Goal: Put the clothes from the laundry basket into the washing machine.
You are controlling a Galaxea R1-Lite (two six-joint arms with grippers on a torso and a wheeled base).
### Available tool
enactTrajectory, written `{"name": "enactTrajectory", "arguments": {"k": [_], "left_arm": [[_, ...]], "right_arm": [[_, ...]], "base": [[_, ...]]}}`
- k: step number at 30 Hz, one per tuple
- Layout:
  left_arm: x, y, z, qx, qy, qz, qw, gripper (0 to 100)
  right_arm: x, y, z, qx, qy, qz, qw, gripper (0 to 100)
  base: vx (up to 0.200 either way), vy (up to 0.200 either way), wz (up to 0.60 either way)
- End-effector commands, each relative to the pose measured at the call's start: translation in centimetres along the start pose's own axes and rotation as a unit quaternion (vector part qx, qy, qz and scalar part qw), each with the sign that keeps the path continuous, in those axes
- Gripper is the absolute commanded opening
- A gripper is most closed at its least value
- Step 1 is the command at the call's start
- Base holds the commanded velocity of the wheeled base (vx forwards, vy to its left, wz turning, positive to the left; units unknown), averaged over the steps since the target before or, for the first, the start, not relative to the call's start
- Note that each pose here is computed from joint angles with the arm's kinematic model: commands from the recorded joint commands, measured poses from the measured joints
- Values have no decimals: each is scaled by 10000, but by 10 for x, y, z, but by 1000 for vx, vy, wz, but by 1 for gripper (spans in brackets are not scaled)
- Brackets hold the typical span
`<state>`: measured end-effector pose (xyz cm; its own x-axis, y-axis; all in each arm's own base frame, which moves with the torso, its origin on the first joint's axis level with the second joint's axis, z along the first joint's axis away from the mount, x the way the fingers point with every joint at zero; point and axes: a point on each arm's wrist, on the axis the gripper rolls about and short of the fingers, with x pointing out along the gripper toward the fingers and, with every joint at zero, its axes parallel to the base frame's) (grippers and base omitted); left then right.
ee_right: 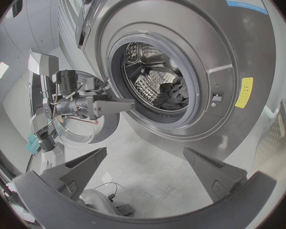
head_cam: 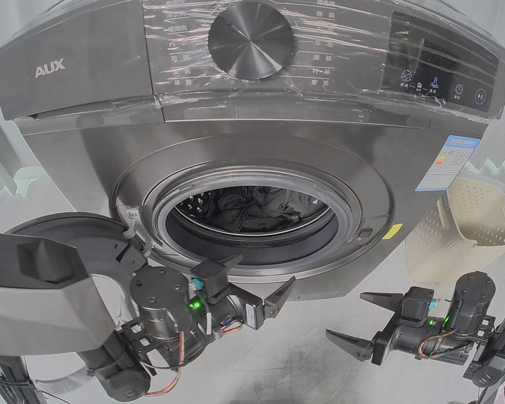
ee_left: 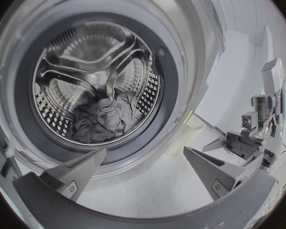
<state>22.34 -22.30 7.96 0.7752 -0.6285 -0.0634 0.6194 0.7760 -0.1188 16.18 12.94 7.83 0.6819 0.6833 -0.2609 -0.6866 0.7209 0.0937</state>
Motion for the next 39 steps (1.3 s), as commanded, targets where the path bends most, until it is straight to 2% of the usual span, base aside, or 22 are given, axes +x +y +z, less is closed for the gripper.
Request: {"name": "enactTrajectory", "arguments": {"k": [1,4,7,8,11,14,16,18,20,24,26,30,34,39], "left_arm": [[-54,1,32,-108,-301,-23,9995,100],[-71,4,41,-108,-425,38,9990,100],[-84,6,48,-106,-557,177,9982,100],[-91,7,49,-87,-572,245,9980,100],[-102,8,50,109,-578,286,9979,100],[-113,9,60,142,-820,296,9961,100],[-118,10,65,143,-928,324,9951,100],[-134,24,69,307,-1020,669,9921,100],[-147,32,71,381,-1105,837,9896,100],[-164,36,73,394,-1242,950,9869,100],[-174,38,72,380,-1280,1021,9858,100],[-187,37,78,343,-1454,1086,9828,100],[-204,40,79,370,-1426,1220,9815,100],[-232,37,75,383,-1336,1283,9819,100]], "right_arm": [[-22,3,18,-61,-554,-248,9981,100],[-26,1,22,88,-684,-567,9960,100],[-30,-5,24,294,-767,-1006,9915,100],[-35,-9,26,388,-855,-1197,9884,100],[-46,-12,31,416,-1057,-1371,9840,100],[-60,-13,39,382,-1299,-1479,9797,100],[-66,-11,40,349,-1340,-1486,9792,100],[-89,-7,43,120,-1431,-1598,9766,100],[-103,-4,42,65,-1416,-1637,9763,100],[-118,-6,35,102,-1245,-1866,9745,100],[-128,-7,31,121,-1175,-2081,9710,100],[-143,-9,28,108,-1291,-2458,9606,100],[-159,-7,22,115,-1377,-2727,9521,100],[-177,-1,11,52,-1383,-3038,9426,100]], "base": [[0,0,0],[0,0,0],[-200,0,0],[-200,0,0],[-200,0,0],[-200,0,0],[-200,0,0],[-200,0,0],[-200,0,0],[-200,0,0],[-200,0,0],[-200,0,0],[-200,0,0],[-200,0,0]]}}
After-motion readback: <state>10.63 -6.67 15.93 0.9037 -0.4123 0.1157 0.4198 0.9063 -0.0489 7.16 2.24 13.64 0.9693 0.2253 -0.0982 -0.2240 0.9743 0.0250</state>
